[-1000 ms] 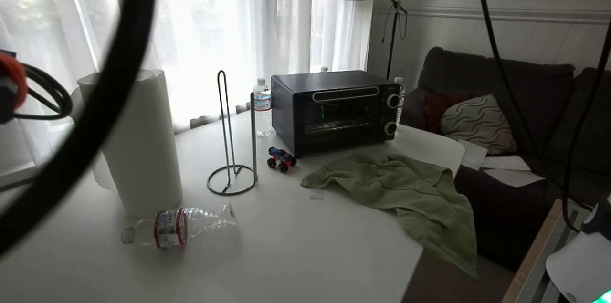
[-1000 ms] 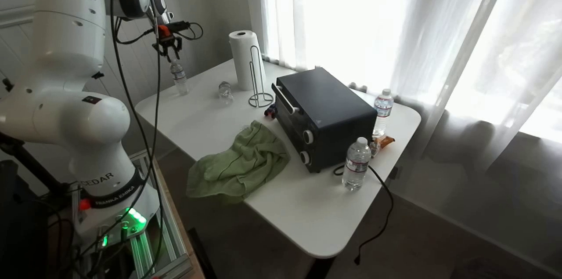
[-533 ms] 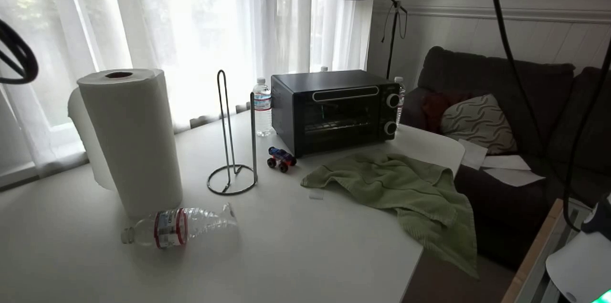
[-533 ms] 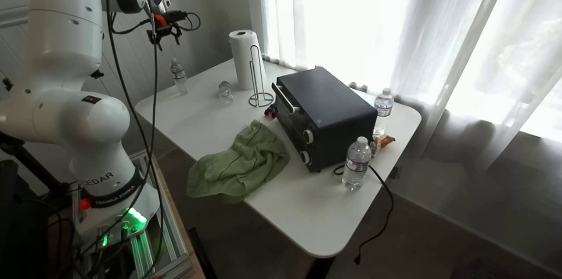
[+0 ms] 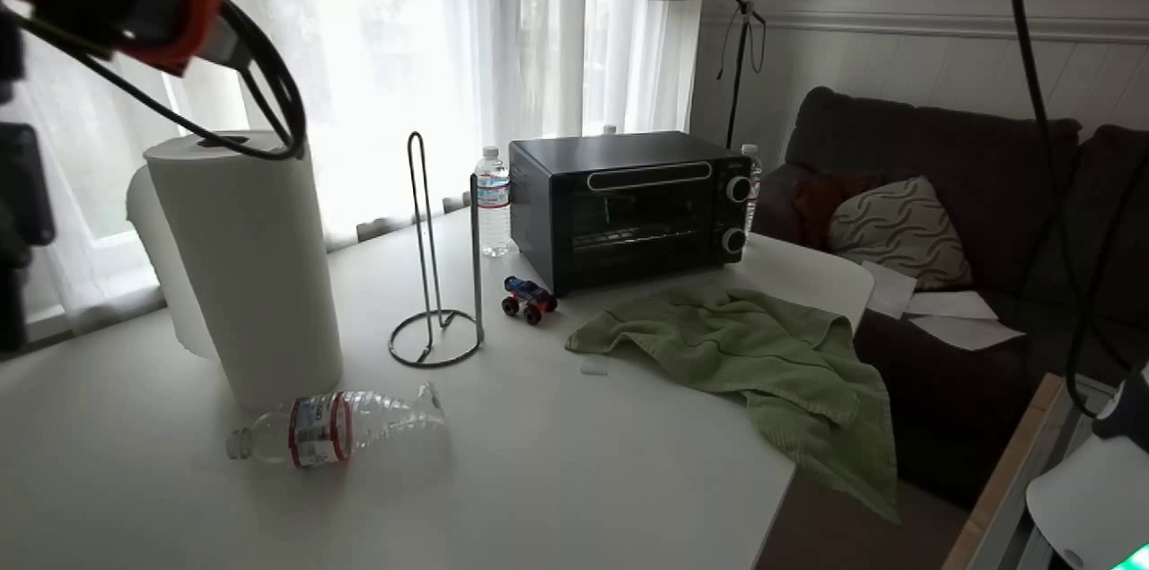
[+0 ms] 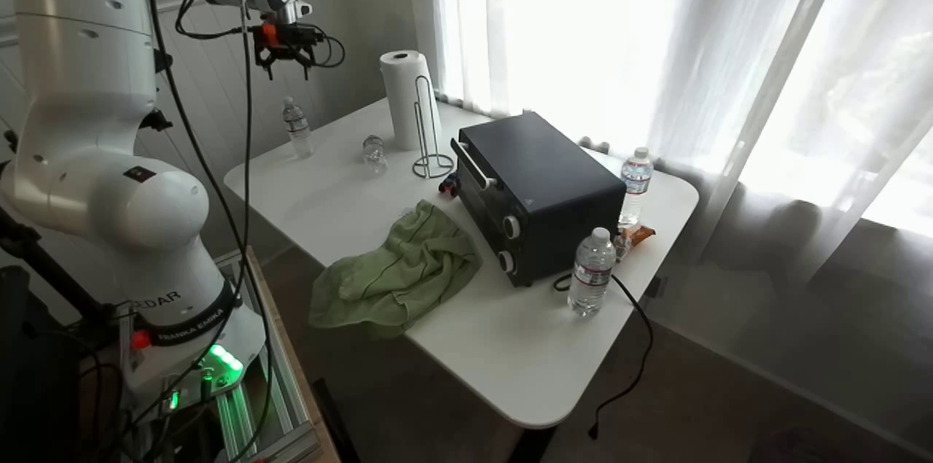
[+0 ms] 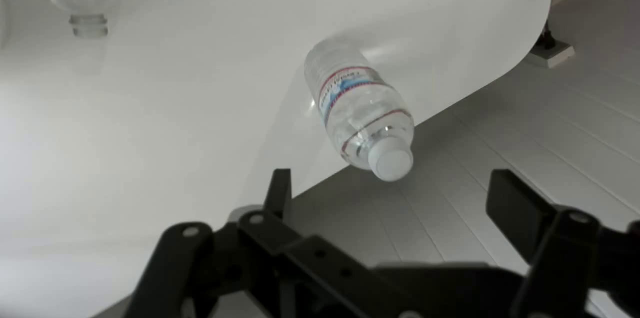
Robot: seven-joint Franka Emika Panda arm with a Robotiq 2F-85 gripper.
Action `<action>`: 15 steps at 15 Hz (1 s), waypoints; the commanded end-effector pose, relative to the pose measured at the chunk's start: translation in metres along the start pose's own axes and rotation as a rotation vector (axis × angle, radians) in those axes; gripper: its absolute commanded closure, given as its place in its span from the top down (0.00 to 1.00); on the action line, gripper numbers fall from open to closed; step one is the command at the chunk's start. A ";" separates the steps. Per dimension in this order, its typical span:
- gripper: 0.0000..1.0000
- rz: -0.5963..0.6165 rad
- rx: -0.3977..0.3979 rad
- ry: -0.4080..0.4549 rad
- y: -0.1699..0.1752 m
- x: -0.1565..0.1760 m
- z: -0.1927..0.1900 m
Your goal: Pick up the water bottle next to the kitchen rack and move it to the right side of the table
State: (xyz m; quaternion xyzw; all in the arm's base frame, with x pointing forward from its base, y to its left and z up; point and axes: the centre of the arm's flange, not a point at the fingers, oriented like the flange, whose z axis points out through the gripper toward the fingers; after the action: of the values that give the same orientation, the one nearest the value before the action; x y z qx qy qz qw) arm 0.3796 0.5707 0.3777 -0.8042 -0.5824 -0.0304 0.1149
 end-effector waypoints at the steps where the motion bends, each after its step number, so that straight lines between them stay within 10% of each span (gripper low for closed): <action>1: 1.00 0.199 0.045 0.005 -0.005 -0.083 0.008; 8: 1.00 0.577 0.076 0.024 -0.011 -0.172 0.024; 9: 1.00 0.485 0.089 -0.013 0.014 -0.116 0.034; 15: 1.00 0.493 0.087 -0.009 0.015 -0.118 0.035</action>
State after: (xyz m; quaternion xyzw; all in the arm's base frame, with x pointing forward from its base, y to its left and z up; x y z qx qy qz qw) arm 0.3529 0.4643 0.3195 -0.9163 -0.3699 0.0275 0.1509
